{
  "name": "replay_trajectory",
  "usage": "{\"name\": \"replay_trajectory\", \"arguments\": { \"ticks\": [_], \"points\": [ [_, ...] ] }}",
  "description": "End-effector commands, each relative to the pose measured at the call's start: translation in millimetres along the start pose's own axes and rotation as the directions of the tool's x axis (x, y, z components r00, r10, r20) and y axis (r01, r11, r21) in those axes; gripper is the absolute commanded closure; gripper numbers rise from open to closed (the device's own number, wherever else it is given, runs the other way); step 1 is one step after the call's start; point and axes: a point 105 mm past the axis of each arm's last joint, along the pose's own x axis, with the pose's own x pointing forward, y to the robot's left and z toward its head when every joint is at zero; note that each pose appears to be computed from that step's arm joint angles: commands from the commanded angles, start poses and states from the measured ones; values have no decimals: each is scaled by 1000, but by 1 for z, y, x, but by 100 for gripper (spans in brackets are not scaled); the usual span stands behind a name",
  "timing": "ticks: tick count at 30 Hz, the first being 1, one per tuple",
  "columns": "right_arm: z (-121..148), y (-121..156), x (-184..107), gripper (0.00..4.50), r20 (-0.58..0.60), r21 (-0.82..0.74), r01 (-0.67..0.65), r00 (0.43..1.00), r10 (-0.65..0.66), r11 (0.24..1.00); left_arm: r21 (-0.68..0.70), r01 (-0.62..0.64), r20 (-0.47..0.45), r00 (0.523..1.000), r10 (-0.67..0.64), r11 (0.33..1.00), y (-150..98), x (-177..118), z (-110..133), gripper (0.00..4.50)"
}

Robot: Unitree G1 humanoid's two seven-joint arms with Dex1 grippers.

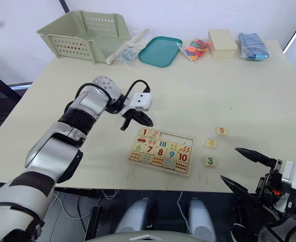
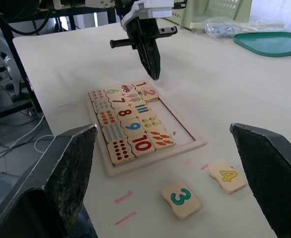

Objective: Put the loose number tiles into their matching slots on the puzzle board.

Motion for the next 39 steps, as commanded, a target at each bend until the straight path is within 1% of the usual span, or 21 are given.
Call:
{"name": "replay_trajectory", "arguments": {
  "ticks": [1,39],
  "points": [
    [4,2,0,0,15,-21,-2,1000,2,1000,37,-25,0,1000,25,999,5,-8,5,443],
    [4,5,-1,0,15,-12,4,1000,-4,1000,65,50,-40,998,-48,997,-7,-2,1,443]
  ]
}}
